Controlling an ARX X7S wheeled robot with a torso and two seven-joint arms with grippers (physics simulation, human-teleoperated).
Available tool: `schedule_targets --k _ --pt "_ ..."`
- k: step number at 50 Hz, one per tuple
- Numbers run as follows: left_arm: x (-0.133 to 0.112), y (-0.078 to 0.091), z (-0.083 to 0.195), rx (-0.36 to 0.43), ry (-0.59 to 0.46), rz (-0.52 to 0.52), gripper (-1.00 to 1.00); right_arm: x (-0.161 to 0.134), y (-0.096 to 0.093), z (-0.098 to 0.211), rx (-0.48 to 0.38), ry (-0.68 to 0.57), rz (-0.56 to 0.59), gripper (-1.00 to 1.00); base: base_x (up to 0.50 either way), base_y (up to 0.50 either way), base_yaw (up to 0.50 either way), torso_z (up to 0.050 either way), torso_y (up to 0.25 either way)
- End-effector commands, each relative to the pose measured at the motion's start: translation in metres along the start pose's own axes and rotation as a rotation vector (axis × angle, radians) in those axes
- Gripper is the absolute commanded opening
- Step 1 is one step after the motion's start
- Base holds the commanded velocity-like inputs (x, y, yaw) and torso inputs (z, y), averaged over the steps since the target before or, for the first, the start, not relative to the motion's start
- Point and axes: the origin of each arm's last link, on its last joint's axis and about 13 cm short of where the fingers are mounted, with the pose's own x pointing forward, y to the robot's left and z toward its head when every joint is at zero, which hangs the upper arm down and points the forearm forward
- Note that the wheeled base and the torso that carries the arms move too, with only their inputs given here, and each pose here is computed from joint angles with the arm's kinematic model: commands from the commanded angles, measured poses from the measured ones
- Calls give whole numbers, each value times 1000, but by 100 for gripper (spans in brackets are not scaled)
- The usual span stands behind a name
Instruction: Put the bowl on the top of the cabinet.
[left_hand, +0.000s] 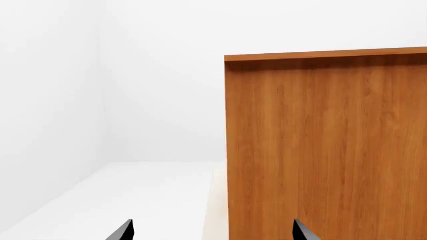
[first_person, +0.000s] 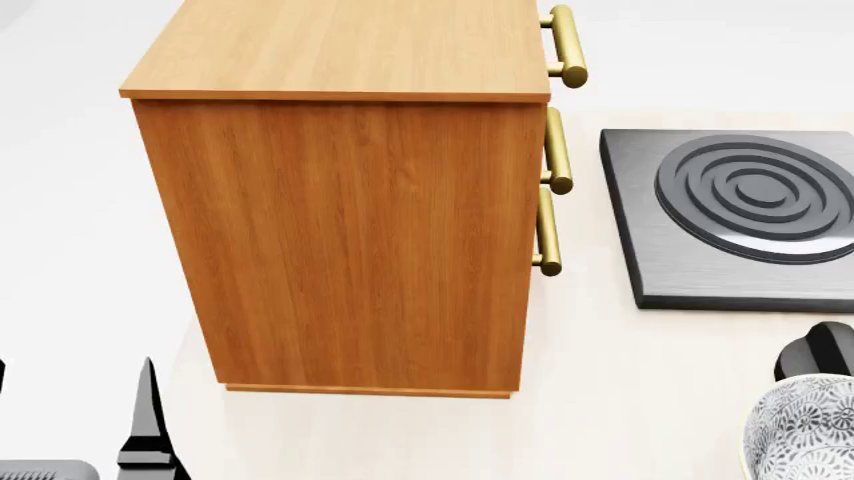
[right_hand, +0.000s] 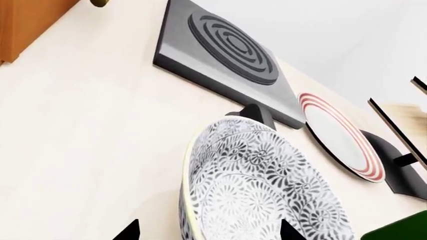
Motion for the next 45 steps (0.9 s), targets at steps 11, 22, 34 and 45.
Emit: schedule_targets --k 11,22,34,45 --pt "-1 0 0 0 0 1 100 1 -1 -1 8 -5 -17 100 0 0 0 0 0" --pt "-1 -1 0 1 0 -2 100 3 1 -2 5 -2 -13 100 0 0 0 0 0" --pt "-1 0 1 1 0 -1 100 5 3 -3 6 1 -5 100 0 0 0 0 0" --pt "-1 0 0 2 0 0 100 7 4 -3 5 7 -8 100 0 0 0 0 0"
